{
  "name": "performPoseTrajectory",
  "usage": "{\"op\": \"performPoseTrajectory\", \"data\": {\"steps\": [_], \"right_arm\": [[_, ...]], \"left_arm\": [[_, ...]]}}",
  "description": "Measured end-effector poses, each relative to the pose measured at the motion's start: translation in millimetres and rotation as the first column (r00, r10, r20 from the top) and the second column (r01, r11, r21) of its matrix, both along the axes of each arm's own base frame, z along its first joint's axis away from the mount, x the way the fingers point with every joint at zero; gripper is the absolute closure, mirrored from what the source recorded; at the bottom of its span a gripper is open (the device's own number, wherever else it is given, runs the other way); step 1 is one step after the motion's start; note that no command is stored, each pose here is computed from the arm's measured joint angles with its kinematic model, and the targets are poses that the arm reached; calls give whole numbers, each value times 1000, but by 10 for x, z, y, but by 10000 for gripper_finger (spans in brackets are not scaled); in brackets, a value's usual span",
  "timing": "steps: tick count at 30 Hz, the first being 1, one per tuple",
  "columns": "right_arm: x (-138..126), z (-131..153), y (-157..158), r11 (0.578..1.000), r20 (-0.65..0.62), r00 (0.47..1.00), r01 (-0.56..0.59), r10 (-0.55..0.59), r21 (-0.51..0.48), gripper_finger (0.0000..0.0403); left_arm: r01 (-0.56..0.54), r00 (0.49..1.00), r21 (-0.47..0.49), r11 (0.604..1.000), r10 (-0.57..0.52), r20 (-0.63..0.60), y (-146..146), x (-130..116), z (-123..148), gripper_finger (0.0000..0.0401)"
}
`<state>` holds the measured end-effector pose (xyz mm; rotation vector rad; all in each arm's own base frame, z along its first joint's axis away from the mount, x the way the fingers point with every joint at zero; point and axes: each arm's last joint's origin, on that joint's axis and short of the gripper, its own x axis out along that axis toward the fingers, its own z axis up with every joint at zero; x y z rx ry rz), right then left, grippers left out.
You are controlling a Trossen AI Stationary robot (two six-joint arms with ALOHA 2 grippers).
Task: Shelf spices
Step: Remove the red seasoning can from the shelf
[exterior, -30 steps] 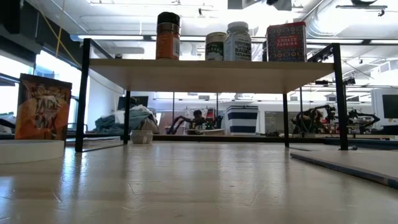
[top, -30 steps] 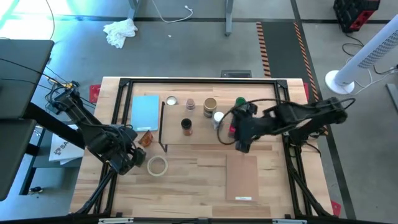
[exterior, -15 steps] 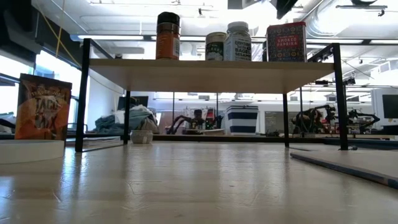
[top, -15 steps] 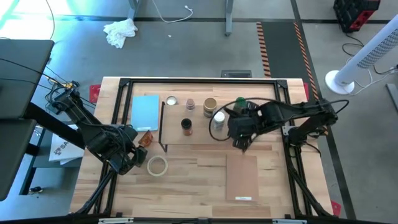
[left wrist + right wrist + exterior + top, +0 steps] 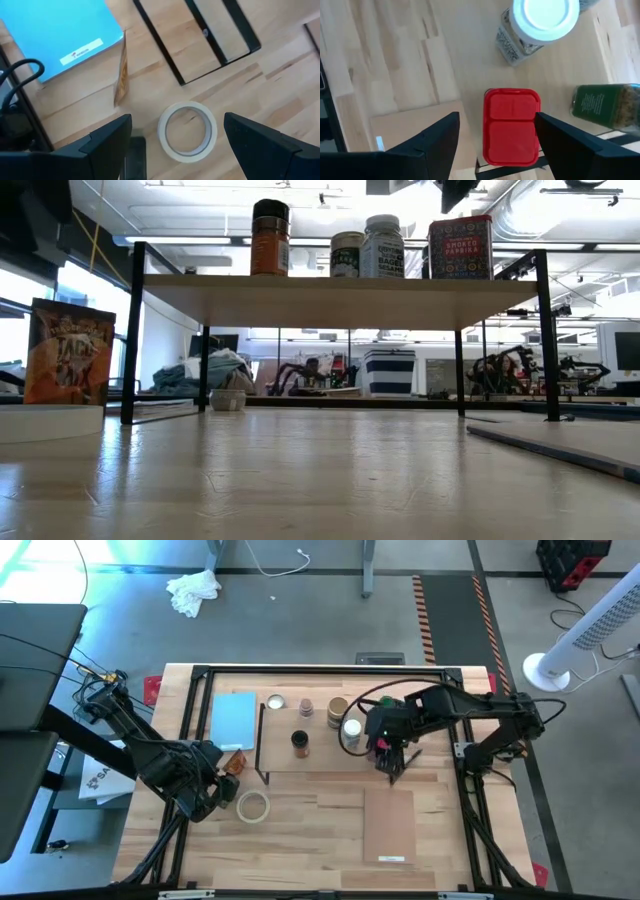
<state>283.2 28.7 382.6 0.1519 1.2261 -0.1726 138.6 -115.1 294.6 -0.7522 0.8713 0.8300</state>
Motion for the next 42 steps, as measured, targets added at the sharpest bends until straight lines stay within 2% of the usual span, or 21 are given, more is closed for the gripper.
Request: {"op": "performPoseTrajectory", "data": {"steps": [5, 10, 14, 22, 31, 34, 37, 39, 42], "right_arm": [[4, -3, -101, 1000, -7, 1000, 18, -18, 9, 146], [-5, -8, -137, 1000, -23, 1000, -9, 10, 16, 146], [-21, -15, -210, 999, -44, 999, 21, -19, 31, 146], [16, -5, -367, 996, -7, 999, 47, -47, 71, 146], [-15, -3, -372, 997, -26, 1000, -4, 6, 73, 146], [-149, 39, -369, 998, -12, 1000, -8, 9, 63, 146], [-490, 8, -381, 993, 7, 998, 59, -60, 106, 146], [-632, 29, -374, 980, 101, 987, 107, -126, 169, 146], [-691, 128, -361, 967, 256, 949, 130, -185, 217, 146]], "left_arm": [[0, 1000, 14, 1000, 0, 21, 1, 8, 4, 87], [22, 999, 34, 999, -23, 40, -4, 22, 9, 87], [31, 998, 49, 998, -33, 45, -2, 25, 12, 87], [57, 997, 78, 995, -60, 46, 1, 28, 14, 87], [53, 997, 76, 996, -57, 50, 0, 30, 15, 87], [51, 997, 75, 996, -55, 51, 1, 29, 15, 87], [49, 997, 75, 996, -52, 52, 1, 29, 15, 87], [46, 998, 70, 996, -49, 51, 0, 28, 14, 87], [20, 998, 56, 998, -24, 60, 0, 28, 14, 87]]}}
